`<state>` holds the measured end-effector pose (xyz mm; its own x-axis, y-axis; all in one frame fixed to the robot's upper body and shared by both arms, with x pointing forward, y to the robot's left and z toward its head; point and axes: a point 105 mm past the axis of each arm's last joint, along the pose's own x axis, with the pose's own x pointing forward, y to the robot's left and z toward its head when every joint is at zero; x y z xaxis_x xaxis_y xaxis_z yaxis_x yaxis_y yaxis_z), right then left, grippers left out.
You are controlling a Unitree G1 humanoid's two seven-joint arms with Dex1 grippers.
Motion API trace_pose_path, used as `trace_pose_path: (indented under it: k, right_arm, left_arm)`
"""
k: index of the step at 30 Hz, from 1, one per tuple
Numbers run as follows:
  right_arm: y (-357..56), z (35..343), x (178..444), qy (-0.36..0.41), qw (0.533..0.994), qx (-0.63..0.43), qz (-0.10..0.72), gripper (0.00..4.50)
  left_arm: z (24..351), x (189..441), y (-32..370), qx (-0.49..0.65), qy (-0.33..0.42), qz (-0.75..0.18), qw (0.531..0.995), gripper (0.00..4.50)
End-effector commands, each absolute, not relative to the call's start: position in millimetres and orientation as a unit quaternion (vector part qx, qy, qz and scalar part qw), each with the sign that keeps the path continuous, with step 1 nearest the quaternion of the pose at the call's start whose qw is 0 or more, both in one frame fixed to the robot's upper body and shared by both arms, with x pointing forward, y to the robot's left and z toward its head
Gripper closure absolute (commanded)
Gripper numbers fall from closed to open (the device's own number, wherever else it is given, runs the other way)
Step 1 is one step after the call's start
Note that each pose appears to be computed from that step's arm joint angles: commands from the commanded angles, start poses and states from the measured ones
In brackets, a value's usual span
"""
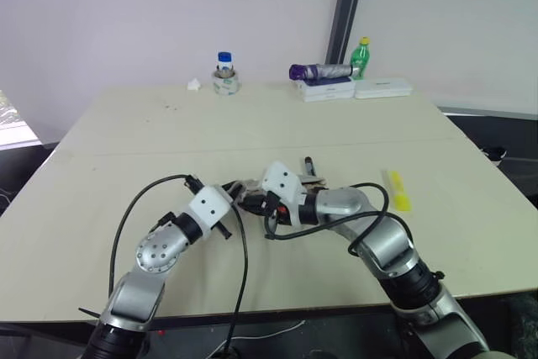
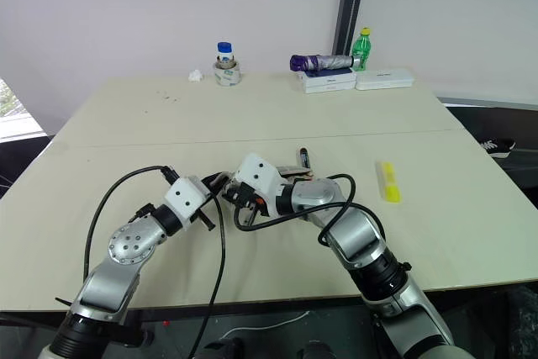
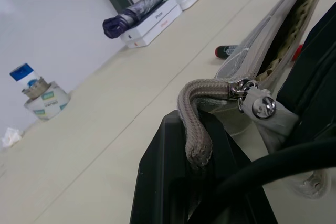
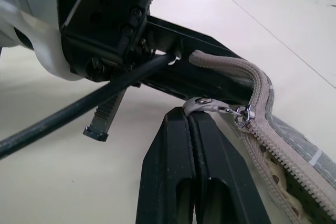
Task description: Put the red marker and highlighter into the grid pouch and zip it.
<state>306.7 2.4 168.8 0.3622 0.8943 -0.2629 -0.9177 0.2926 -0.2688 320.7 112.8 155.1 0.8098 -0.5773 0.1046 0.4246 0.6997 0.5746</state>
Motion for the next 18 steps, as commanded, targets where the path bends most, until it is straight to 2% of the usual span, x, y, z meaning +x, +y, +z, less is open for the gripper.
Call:
trace_pose_path:
  k: [1, 3, 5, 6, 10, 15, 18]
  right_arm:
    - [25.2, 193.2, 283.7, -0.028, 0.77, -0.181, 0.611, 4.45]
    - [18.1, 194.2, 289.9, -0.023, 0.782, -0.178, 0.597, 4.45]
    - [3.9, 198.5, 296.7, -0.018, 0.795, -0.171, 0.582, 3.89]
    - [-3.1, 201.5, 299.6, -0.02, 0.802, -0.173, 0.572, 3.56]
    - [-33.7, 213.9, 319.0, -0.015, 0.847, -0.162, 0.506, 1.58]
    - [-95.9, 200.0, 363.3, 0.062, 0.927, -0.136, 0.343, 1.58]
    - [-119.7, 184.1, 376.8, 0.098, 0.947, -0.124, 0.28, 1.58]
  left_arm:
    - [164.9, 325.6, 112.8, 0.273, -0.158, -0.251, 0.915, 4.5]
    - [167.5, 328.3, 117.1, 0.267, -0.159, -0.232, 0.922, 4.5]
    - [171.5, 332.4, 125.2, 0.262, -0.158, -0.2, 0.931, 4.5]
    - [172.9, 334.1, 129.1, 0.258, -0.157, -0.185, 0.935, 4.5]
    - [172.4, 338.4, 139.1, 0.23, -0.141, -0.141, 0.953, 4.5]
    - [164.2, 341.1, 135.7, 0.223, -0.12, -0.124, 0.959, 4.5]
    - [161.7, 343.0, 131.9, 0.221, -0.113, -0.126, 0.96, 4.5]
